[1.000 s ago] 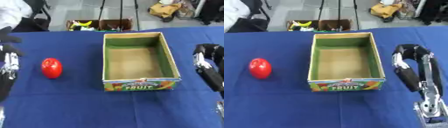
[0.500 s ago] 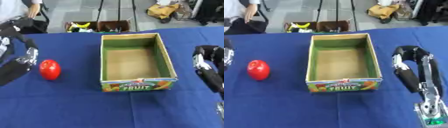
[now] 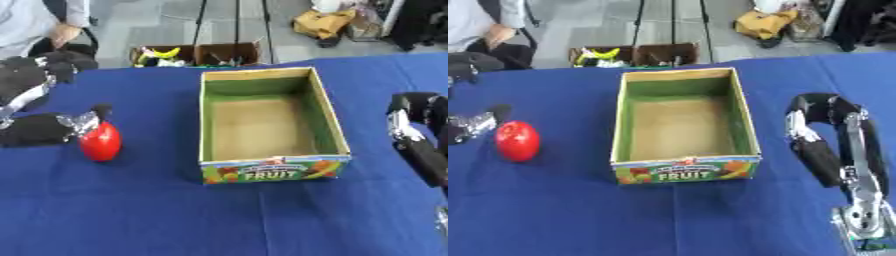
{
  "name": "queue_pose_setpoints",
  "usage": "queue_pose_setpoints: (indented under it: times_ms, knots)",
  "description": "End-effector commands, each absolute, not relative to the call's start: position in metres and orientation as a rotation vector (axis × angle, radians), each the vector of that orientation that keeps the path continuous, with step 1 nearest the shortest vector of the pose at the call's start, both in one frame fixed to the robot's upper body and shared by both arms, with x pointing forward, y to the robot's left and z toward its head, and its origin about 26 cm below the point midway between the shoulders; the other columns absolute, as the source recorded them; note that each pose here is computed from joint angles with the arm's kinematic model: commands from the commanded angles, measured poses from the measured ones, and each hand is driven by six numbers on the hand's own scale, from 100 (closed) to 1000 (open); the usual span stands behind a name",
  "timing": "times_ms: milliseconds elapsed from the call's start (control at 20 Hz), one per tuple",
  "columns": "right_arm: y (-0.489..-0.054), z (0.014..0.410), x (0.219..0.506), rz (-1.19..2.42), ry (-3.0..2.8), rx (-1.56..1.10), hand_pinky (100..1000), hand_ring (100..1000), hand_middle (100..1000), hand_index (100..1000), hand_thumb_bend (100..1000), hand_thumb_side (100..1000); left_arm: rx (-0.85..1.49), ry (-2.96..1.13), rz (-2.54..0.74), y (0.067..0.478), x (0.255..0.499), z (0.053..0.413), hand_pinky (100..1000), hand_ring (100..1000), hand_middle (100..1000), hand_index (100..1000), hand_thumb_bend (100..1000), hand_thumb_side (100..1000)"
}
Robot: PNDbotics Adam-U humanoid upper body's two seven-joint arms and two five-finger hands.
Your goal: Pick up objects on the table and place them in the box.
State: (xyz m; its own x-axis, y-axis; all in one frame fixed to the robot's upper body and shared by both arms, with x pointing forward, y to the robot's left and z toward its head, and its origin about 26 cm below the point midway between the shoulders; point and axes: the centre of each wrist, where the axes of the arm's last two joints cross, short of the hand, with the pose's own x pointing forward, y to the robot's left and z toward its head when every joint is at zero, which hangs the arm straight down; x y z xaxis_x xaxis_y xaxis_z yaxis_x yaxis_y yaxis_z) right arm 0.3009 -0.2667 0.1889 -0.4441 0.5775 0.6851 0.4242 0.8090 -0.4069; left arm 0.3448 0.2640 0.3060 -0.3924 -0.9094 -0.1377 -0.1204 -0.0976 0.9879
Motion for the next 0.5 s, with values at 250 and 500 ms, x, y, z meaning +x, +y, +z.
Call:
queue_pose_setpoints:
  times_ms: [250, 500]
  knots:
    - [-0.268, 0.195, 0.298, 0.238, -2.123, -0.746, 739, 556, 463, 689, 100, 593, 1.092, -1.318, -1.591, 0.276, 0.361, 0.313, 550, 806, 970, 1000, 693, 952]
    - [-0.268, 0.195, 0.297, 0.236, -2.12, -0.746, 739, 555, 461, 687, 100, 590, 1.012, -1.238, -1.577, 0.283, 0.379, 0.3, 547, 820, 995, 1000, 896, 959]
